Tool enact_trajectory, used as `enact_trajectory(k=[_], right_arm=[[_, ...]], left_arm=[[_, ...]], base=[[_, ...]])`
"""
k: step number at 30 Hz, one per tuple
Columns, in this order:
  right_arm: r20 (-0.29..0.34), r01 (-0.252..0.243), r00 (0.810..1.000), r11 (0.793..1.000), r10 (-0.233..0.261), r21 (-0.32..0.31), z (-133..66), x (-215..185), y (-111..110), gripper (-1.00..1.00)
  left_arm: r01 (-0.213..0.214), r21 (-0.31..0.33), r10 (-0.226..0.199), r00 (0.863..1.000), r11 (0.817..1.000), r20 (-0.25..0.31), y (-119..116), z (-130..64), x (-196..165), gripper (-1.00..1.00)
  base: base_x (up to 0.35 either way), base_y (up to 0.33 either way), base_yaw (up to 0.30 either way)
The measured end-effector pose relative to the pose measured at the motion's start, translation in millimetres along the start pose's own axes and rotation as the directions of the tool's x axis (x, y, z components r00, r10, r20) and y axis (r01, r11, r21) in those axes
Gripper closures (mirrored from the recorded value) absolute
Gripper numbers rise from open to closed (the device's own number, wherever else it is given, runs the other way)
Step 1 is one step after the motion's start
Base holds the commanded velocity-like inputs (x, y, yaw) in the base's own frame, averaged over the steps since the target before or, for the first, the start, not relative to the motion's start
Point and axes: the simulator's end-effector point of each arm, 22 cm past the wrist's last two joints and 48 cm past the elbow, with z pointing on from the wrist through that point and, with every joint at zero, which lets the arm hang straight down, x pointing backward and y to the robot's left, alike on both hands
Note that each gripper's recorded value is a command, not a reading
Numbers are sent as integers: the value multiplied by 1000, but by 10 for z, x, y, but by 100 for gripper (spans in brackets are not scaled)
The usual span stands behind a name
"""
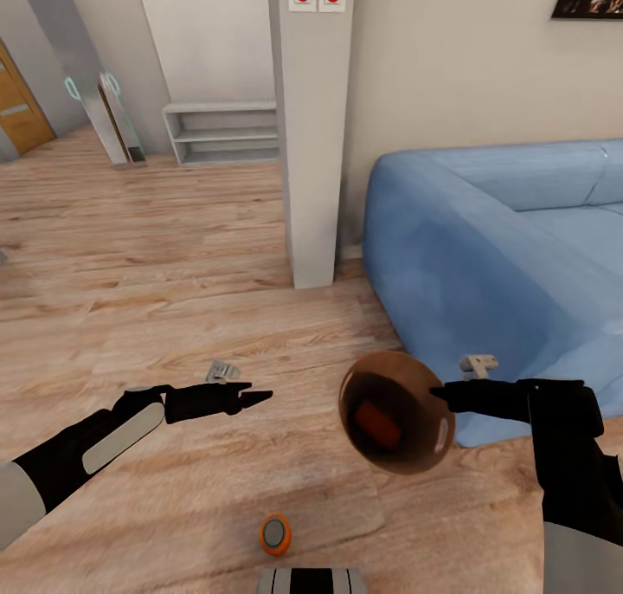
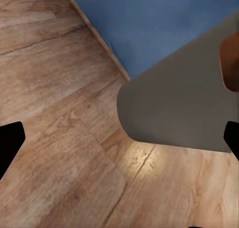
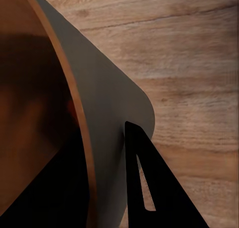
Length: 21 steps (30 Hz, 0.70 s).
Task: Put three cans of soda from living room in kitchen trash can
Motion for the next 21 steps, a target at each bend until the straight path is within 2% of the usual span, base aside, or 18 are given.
enact_trajectory(k=[2, 6, 8, 14, 21], right_arm=[[-1, -3, 1000, 1000, 3, 4, 8, 9, -8, 100], [-9, 22, 1000, 999, -21, 30, 7, 26, -65, 100], [-12, 34, 999, 999, -34, 38, 15, 34, -74, 100], [-19, 56, 998, 997, -55, 54, 17, 48, -106, 100], [-28, 82, 996, 994, -80, 75, 10, 61, -160, 100]], left_arm=[[5, 15, -5, 1000, 1000, -8, -35, -31, 2, -100], [0, 51, 1, 1000, 999, -6, -147, -49, -30, -100], [14, 65, -13, 1000, 998, -12, -178, -48, -20, -100], [59, 73, -57, 998, 996, -30, -118, -85, 16, -100], [86, 76, -82, 995, 993, -56, -41, -118, 109, -100]], base=[[0, 0, 0], [0, 0, 0], [0, 0, 0], [0, 0, 0], [0, 0, 0]])
